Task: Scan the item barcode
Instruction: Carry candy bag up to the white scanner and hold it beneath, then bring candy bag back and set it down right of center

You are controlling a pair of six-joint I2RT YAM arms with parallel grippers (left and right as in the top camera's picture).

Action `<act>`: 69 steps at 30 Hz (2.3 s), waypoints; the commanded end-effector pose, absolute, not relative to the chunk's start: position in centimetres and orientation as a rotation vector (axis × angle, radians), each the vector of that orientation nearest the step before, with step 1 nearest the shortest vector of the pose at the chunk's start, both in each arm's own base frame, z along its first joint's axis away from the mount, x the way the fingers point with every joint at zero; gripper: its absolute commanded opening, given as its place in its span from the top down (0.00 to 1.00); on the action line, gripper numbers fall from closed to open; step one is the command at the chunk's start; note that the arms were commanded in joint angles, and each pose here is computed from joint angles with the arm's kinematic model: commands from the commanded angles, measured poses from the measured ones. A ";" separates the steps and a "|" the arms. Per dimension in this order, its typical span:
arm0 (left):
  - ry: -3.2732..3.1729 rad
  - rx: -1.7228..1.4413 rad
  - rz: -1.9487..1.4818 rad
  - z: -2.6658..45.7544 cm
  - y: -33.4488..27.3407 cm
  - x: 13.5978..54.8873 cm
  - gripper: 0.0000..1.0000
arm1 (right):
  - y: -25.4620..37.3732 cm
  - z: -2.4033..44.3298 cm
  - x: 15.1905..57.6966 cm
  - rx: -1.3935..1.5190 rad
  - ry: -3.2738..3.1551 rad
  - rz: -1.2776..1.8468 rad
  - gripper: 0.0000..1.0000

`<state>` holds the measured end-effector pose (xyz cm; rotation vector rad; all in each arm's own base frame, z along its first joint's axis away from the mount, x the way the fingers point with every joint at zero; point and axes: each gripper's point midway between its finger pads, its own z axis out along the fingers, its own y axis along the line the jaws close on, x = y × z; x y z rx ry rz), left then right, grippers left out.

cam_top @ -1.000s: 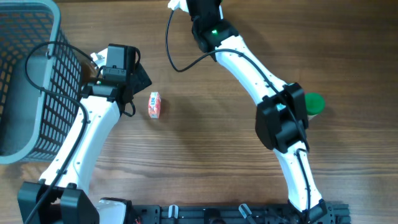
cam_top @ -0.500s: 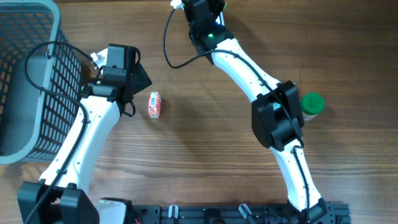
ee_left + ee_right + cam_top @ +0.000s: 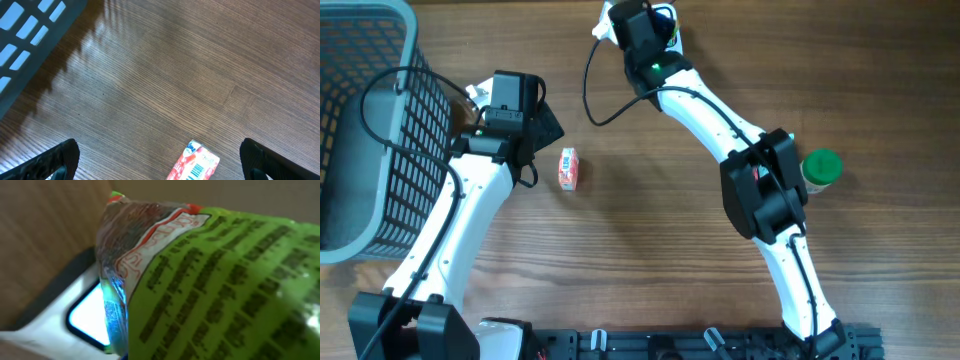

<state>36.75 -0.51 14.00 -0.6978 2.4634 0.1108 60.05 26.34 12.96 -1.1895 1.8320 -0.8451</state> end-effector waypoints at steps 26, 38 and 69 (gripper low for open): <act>2.465 -0.701 0.113 13.9 -0.4 36.7 0.00 | 14.2 13.9 36.6 -0.812 2.938 0.268 0.96; 2.465 -0.701 0.113 13.9 -0.4 36.7 0.00 | 6.4 4.0 33.6 -0.702 3.094 -0.343 0.23; 2.465 -0.701 0.113 13.9 -0.4 36.7 0.00 | 35.1 6.5 35.2 -0.121 2.607 0.827 0.51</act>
